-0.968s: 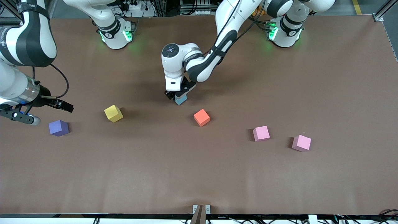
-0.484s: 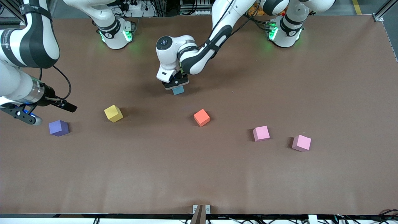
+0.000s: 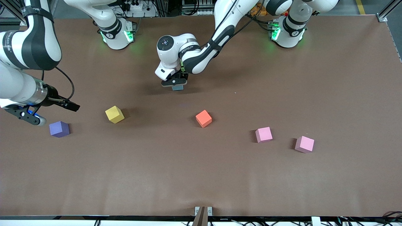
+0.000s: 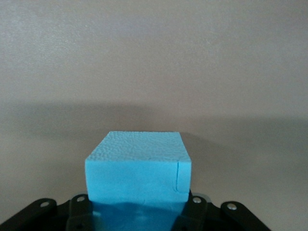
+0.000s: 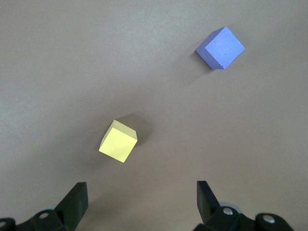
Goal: Arrange blocks into number 1
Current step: 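Place the blue cube next to the green cube with the left gripper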
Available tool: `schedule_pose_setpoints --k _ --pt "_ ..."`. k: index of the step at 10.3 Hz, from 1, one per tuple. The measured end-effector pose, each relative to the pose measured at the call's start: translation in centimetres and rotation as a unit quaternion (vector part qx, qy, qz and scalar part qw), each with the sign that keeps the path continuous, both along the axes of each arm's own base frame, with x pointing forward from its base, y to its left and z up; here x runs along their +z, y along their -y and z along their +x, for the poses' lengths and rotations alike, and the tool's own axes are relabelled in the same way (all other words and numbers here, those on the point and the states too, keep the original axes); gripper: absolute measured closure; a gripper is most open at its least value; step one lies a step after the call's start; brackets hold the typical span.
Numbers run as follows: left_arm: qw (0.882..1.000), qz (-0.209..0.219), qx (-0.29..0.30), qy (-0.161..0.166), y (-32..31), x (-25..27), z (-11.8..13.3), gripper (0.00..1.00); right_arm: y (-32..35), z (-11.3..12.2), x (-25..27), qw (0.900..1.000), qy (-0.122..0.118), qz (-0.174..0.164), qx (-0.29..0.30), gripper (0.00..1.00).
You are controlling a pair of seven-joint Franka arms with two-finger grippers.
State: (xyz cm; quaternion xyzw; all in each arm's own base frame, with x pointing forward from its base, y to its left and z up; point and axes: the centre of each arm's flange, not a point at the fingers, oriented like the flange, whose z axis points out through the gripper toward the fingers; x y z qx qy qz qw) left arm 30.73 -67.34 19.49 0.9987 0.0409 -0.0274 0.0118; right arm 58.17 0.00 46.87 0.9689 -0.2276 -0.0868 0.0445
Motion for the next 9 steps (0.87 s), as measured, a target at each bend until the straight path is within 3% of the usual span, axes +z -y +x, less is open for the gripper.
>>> schedule_pose_setpoints --k 9 --pt "0.999 0.014 -0.025 -0.028 0.4 -1.2 -3.6 0.42 -0.9 -0.1 -0.1 1.0 -0.003 0.001 0.007 0.0"
